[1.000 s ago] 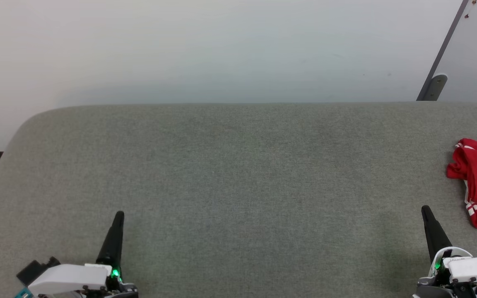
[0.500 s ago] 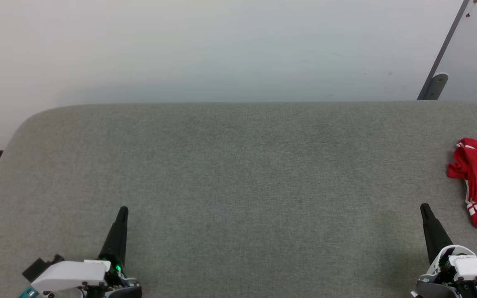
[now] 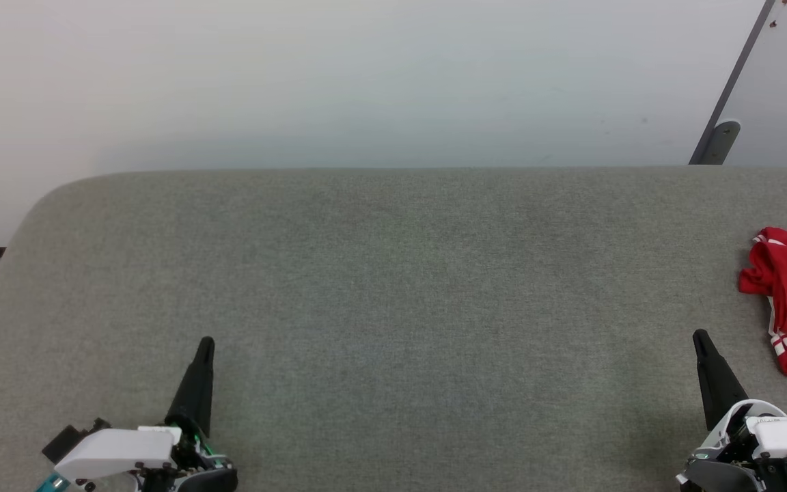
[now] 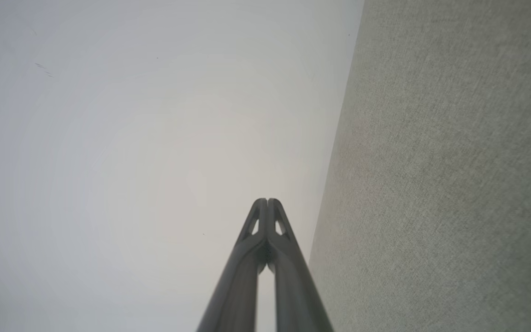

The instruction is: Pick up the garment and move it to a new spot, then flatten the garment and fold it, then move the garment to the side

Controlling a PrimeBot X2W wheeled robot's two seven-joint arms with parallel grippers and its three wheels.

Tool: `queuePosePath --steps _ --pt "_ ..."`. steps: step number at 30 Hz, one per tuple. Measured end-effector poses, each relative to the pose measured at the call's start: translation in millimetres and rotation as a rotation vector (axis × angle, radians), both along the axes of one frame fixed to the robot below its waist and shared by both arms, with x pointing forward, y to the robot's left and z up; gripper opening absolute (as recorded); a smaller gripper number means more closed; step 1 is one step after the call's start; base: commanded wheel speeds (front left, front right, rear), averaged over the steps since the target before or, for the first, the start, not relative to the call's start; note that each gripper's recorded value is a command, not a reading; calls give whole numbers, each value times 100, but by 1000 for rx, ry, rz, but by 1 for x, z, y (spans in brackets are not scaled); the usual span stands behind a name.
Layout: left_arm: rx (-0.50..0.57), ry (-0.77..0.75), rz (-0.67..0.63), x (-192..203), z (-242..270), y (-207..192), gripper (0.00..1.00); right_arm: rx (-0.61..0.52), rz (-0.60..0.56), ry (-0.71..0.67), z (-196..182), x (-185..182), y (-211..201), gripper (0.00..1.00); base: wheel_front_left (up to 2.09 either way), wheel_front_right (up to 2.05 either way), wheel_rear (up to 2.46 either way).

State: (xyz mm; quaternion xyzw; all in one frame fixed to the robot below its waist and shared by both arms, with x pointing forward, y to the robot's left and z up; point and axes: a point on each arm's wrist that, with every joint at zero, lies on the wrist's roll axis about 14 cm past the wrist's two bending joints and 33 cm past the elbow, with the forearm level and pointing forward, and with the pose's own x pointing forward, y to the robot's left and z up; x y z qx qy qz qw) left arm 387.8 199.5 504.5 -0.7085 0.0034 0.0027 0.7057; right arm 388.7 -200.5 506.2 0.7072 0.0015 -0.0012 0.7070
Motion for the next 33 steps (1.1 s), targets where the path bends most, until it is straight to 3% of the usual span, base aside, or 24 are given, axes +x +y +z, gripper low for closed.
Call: queuePosePath --steps 33 --pt "0 0 0 0 0 0 0 0 0 0 0 0 0 0 0 0 0"
